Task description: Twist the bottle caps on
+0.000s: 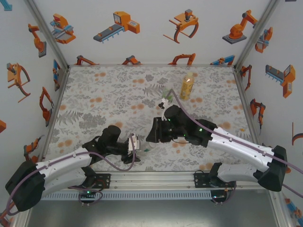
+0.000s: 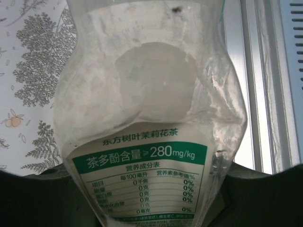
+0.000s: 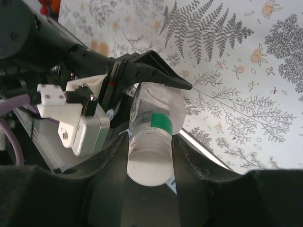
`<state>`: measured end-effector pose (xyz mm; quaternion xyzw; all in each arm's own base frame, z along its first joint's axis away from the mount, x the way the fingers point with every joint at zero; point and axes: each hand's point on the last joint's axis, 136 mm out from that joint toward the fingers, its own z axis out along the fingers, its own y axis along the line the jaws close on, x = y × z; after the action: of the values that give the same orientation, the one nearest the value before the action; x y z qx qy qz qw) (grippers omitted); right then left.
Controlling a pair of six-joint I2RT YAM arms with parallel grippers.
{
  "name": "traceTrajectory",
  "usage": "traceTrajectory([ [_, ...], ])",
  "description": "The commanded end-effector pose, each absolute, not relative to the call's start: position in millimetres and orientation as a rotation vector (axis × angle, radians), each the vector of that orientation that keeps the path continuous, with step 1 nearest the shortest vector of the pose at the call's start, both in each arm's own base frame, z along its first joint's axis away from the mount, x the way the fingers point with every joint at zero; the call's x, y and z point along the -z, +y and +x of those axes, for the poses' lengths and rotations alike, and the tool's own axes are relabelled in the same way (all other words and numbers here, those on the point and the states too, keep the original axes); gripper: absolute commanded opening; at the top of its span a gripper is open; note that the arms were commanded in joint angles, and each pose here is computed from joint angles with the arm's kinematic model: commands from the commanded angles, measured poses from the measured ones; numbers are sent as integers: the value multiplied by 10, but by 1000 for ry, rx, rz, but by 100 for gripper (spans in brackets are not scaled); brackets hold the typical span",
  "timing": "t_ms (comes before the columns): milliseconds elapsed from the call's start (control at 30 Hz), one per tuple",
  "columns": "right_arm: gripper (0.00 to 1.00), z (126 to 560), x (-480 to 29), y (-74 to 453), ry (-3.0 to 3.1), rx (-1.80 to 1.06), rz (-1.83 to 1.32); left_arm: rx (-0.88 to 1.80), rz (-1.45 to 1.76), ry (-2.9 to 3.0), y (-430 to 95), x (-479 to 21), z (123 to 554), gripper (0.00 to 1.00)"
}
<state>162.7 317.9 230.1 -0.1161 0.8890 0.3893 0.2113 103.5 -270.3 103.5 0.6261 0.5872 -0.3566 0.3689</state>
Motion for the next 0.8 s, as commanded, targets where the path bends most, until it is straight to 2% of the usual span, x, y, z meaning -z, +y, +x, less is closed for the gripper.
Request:
traceTrajectory([
  [0,38,1572,-2227,3065,2507,-1036,-268,874,1517,1414,-2808,-1343,1219,0],
  [67,50,1578,-2279,3088,2485,-1039,-308,872,1516,1424,-2808,-1331,1227,0],
  [133,57,1570,-2289,3118,2482,-1042,-339,864,1512,1431,-2809,-1324,1246,0],
  [267,63,1558,-2273,3218,2491,-1063,-385,823,1489,1482,-2794,-1283,1329,0],
  [500,62,1621,-2126,3428,2500,-1097,-394,807,1478,1492,-2783,-1290,1353,0],
  [767,47,1661,-1980,3522,2526,-1084,-405,798,1471,1492,-2770,-1298,1359,0],
])
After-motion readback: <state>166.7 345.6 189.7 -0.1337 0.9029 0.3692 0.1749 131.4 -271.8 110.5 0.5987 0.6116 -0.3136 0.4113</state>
